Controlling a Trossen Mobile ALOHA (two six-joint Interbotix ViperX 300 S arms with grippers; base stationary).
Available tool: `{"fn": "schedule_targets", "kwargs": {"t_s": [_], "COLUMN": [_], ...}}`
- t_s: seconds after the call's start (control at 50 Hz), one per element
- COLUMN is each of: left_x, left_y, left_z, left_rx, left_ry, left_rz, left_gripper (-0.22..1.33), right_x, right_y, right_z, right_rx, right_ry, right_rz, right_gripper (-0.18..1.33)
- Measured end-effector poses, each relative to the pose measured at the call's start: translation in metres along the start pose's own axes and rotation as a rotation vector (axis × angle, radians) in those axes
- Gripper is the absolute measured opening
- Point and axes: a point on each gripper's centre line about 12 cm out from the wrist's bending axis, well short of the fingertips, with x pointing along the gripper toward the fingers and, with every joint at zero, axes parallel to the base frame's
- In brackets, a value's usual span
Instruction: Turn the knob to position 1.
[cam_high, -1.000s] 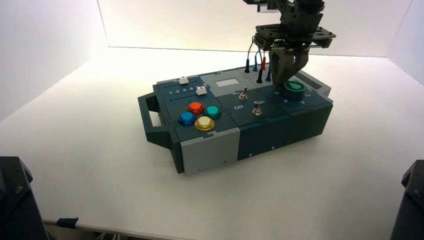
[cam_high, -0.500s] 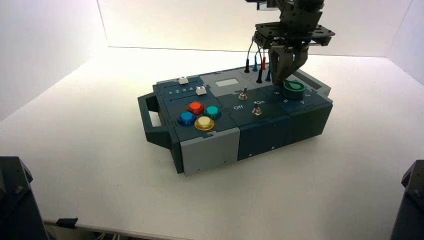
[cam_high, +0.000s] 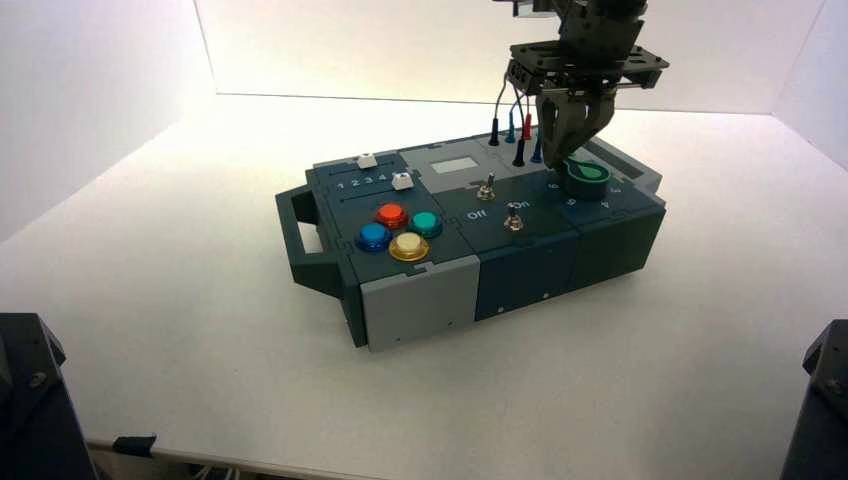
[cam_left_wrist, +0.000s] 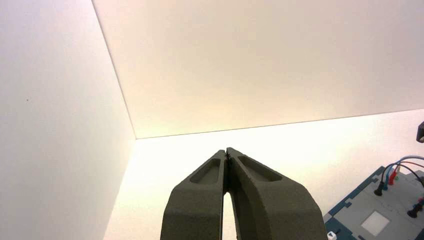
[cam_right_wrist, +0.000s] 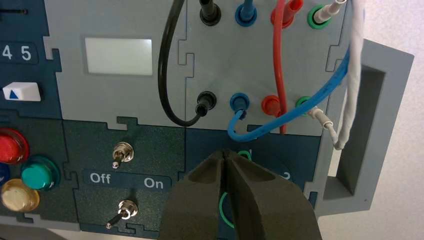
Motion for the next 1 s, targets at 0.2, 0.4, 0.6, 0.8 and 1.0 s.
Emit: {"fn": "schedule_targets", "kwargs": {"t_s": [0.2,0.4,0.6,0.8,1.0], "left_x": [0.0000,0.0000,0.0000,0.0000,0.0000], "left_y": [0.0000,0.0000,0.0000,0.0000,0.0000], "left_z": [0.0002,0.0000,0.0000,0.0000,0.0002], "left_rx": [0.002,0.002,0.002,0.002,0.002], "left_ry": [-0.001,0.000,0.000,0.000,-0.001], "left_rz": [0.000,0.000,0.000,0.000,0.000], "left_gripper": [-0.16,-0.16,-0.16,-0.16,-0.16], "right_x": [0.0005,0.0001,-0.0014,-0.0017,-0.0009], "right_y": [-0.0005,-0.0019,-0.0030,-0.0036,-0.0059], "right_z": [-0.0001,0.0005,0.0032,0.0038,0.0037], "right_rx": [-0.003,-0.006,-0.006,-0.007,-0.001], "right_ry": [0.002,0.000,-0.008,-0.010,-0.007], "right_rz": [-0.004,-0.008,-0.012,-0.013,-0.016], "right_gripper": [-0.14,-0.14,-0.14,-0.14,-0.14]}}
